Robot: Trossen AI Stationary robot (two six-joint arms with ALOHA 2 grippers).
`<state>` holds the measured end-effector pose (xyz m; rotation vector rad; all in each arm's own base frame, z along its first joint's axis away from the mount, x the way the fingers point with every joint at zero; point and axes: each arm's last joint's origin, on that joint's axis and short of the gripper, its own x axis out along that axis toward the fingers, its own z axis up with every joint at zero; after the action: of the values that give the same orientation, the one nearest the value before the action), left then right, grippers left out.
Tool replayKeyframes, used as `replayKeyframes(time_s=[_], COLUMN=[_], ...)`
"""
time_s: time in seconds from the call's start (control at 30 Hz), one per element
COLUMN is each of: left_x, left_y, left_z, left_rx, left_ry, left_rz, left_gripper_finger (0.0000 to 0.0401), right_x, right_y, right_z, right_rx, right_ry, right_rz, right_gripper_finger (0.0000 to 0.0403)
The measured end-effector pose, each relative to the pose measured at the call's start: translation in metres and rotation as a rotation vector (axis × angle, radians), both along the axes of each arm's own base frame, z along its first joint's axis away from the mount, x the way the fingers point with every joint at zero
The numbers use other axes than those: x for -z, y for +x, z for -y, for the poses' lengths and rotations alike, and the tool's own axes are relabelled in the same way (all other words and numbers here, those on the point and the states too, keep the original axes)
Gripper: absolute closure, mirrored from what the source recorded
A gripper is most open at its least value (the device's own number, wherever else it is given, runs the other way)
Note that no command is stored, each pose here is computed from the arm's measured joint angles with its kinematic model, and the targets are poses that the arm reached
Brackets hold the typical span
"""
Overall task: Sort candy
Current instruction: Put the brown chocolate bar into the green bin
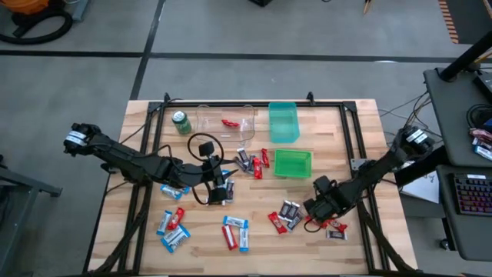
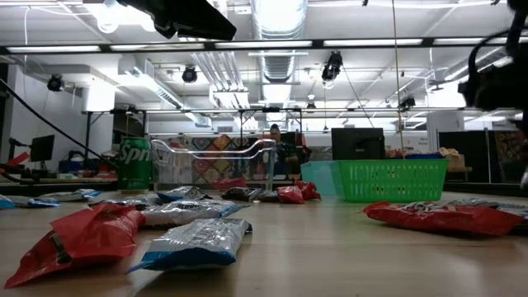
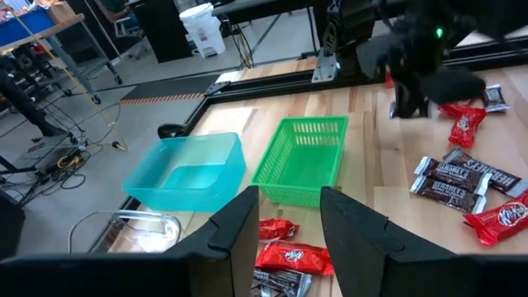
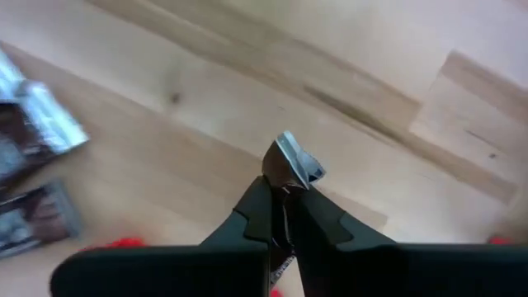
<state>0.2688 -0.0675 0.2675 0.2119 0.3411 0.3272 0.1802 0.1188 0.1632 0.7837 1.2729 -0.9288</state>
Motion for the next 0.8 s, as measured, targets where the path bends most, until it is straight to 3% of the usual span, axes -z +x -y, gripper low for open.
replayKeyframes(time_s=[0.2,0.37,0.63,0.8], left_x=[0.0,0.0,0.0,-0.001], left_y=[0.0,0.0,0.0,0.0], left_z=[0.0,0.0,0.0,0.0], left_rx=[0.0,-0.001,-0.006,-0.007], left_ry=[-0.001,-0.004,-0.022,-0.026], left_rz=[0.0,0.002,0.012,0.016], left_gripper_finger=[0.0288,0.0288,0.0288,0.0288], right_x=[-0.034,-0.055,-0.065,-0.062], right_y=[-0.008,-0.01,0.009,0.028], right_z=[0.013,0.032,0.068,0.091], right_rx=[-0.039,-0.135,-0.403,-0.698], right_ry=[-0.072,-0.214,-0.367,-0.462], right_rz=[0.205,0.349,0.32,0.226], right_gripper_finger=[0.0388,0.0389,0.039,0.039])
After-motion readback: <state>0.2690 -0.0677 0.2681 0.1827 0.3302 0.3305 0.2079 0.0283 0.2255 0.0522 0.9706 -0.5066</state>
